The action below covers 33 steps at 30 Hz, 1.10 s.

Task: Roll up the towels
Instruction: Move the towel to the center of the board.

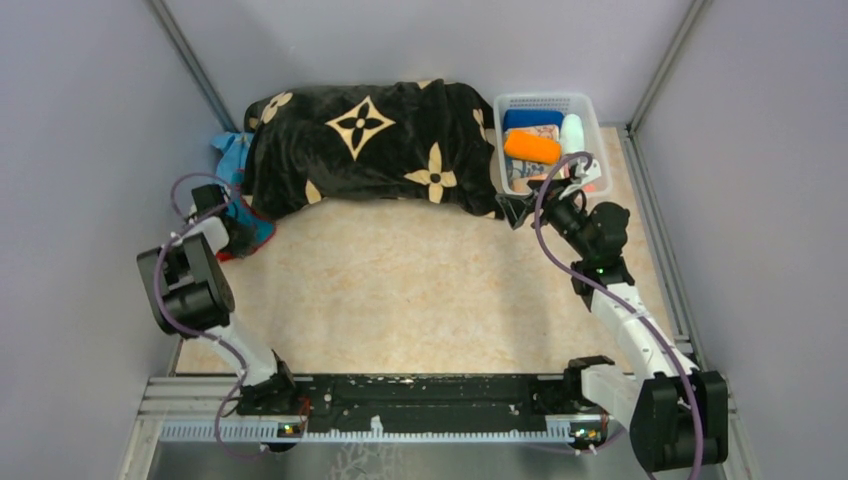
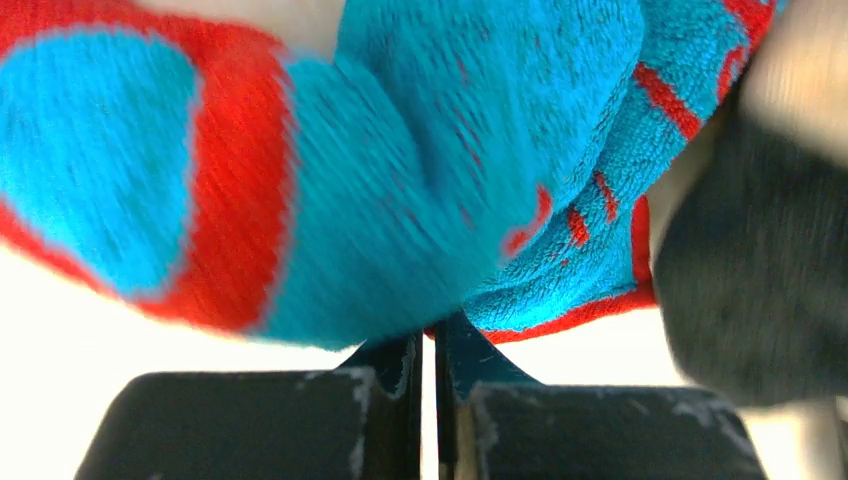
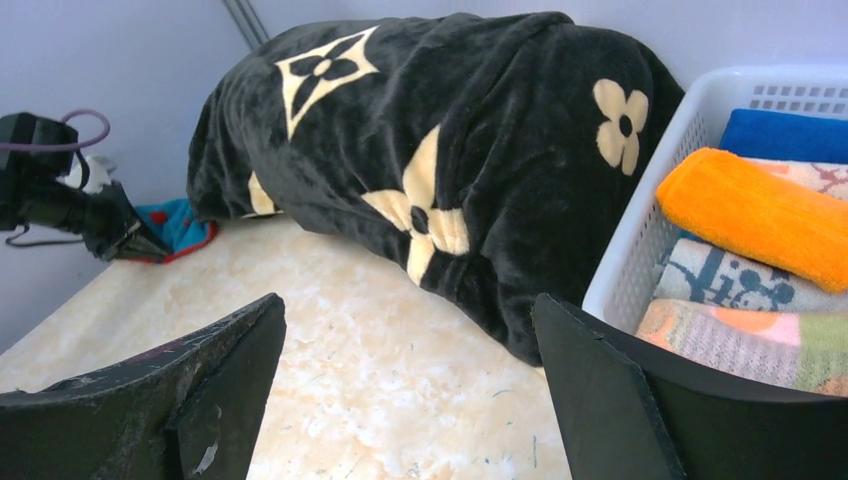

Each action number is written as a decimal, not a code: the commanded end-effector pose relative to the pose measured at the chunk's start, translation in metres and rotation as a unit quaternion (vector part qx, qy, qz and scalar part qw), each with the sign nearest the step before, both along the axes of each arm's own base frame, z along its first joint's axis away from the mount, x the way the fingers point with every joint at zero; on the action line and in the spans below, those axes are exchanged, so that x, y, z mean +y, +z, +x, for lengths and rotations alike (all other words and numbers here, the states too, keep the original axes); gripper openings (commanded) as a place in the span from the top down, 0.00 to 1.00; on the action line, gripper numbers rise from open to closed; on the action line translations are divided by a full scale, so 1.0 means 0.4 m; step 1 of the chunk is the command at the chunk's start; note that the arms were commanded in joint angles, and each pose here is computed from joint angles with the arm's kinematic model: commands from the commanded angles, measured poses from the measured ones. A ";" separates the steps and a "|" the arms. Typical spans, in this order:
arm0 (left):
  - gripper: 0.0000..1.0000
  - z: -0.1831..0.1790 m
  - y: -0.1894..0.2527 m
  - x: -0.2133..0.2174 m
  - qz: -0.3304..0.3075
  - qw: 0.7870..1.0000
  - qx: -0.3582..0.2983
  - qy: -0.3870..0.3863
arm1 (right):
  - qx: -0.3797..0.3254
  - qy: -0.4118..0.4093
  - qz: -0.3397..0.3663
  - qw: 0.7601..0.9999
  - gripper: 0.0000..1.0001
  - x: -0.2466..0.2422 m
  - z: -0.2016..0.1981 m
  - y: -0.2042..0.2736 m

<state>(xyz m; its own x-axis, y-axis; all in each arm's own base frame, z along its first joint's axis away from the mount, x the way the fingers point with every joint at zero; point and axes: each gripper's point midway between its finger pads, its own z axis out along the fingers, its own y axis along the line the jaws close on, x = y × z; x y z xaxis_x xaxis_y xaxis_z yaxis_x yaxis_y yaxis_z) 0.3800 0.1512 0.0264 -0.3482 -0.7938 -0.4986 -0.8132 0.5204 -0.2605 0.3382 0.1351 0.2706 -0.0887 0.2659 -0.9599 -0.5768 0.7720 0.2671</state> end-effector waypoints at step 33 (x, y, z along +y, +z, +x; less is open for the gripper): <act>0.39 -0.324 0.191 -1.038 -0.031 0.815 -0.090 -0.572 | 0.224 0.027 -0.079 0.971 0.13 0.112 -0.154 -0.259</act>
<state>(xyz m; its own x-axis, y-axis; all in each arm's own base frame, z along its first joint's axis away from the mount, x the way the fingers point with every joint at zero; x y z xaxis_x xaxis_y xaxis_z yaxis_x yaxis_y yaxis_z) 0.2597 -0.2945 0.1035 -0.8423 -0.0772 -0.5335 0.2096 0.8650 -0.4560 0.2851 0.1720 0.1918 -0.4448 0.1356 -0.8853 -0.4993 0.7831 0.3708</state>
